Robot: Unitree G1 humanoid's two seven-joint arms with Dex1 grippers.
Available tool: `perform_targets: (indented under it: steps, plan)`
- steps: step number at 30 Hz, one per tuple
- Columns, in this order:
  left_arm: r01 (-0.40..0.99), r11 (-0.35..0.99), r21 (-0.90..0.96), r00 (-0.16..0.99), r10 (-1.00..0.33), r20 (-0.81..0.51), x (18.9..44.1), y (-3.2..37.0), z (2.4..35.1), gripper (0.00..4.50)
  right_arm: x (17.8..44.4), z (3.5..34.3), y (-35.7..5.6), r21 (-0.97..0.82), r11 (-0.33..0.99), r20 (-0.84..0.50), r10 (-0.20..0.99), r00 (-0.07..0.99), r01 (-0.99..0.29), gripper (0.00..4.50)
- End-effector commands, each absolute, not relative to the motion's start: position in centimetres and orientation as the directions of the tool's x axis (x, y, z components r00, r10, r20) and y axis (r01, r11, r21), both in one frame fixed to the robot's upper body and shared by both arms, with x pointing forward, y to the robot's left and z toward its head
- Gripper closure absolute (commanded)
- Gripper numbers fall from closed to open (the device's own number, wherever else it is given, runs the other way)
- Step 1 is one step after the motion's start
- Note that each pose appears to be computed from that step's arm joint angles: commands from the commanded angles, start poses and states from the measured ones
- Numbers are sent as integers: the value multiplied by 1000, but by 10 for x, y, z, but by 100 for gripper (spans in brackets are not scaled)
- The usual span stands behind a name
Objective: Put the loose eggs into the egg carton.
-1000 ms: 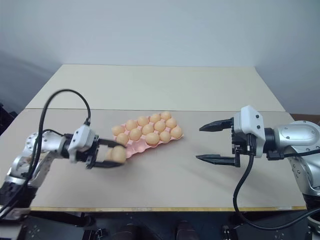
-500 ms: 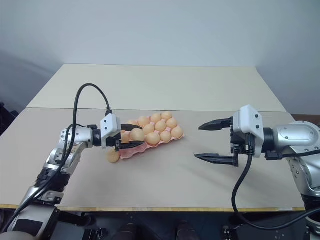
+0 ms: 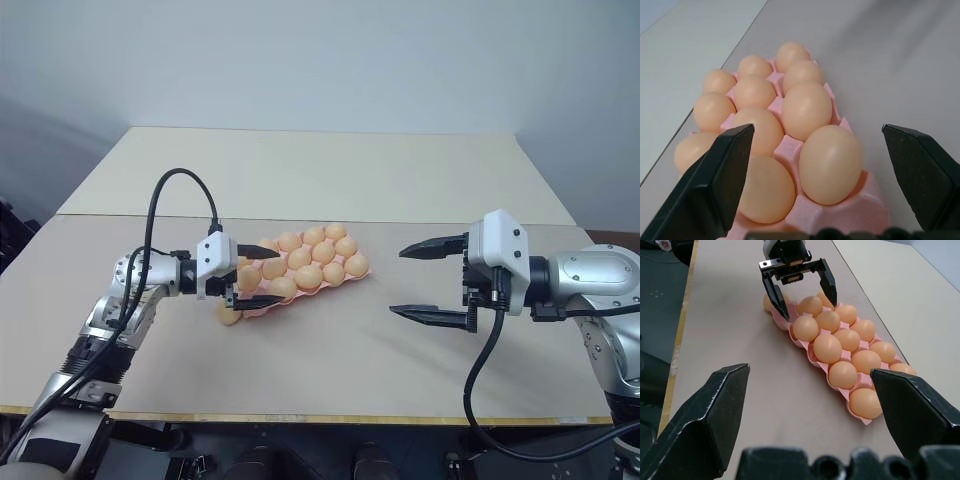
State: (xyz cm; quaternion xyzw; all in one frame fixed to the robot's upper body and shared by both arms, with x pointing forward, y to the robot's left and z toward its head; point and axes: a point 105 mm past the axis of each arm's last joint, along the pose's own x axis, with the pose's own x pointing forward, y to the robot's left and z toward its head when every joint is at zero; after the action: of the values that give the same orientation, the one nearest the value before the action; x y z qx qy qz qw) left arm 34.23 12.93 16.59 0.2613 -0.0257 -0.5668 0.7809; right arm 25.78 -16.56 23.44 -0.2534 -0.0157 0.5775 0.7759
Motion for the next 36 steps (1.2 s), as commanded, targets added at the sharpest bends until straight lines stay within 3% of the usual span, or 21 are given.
perform_targets:
  steps: [1, 9, 13, 20, 36]
  plan:
    - [854, 249, 457, 368, -909, -193, 332, 153, 197, 5, 255, 244, -161, -436, 185, -244, 918, 313, -881, 0]
    - [865, 289, 411, 398, -893, -210, 298, 213, 222, 5, 258, 242, -164, -420, 182, -244, 921, 304, -889, 0]
    - [872, 321, 370, 442, -841, -312, 271, 250, 215, 5, 259, 240, -166, -402, 171, -252, 924, 288, -899, 0]
    - [885, 334, 325, 441, -825, -353, 242, 257, 206, 5, 258, 235, -164, -378, 154, -258, 929, 264, -913, 0]
    - [878, 356, 320, 457, -821, -341, 236, 249, 208, 5, 258, 235, -166, -369, 140, -261, 933, 247, -919, 0]
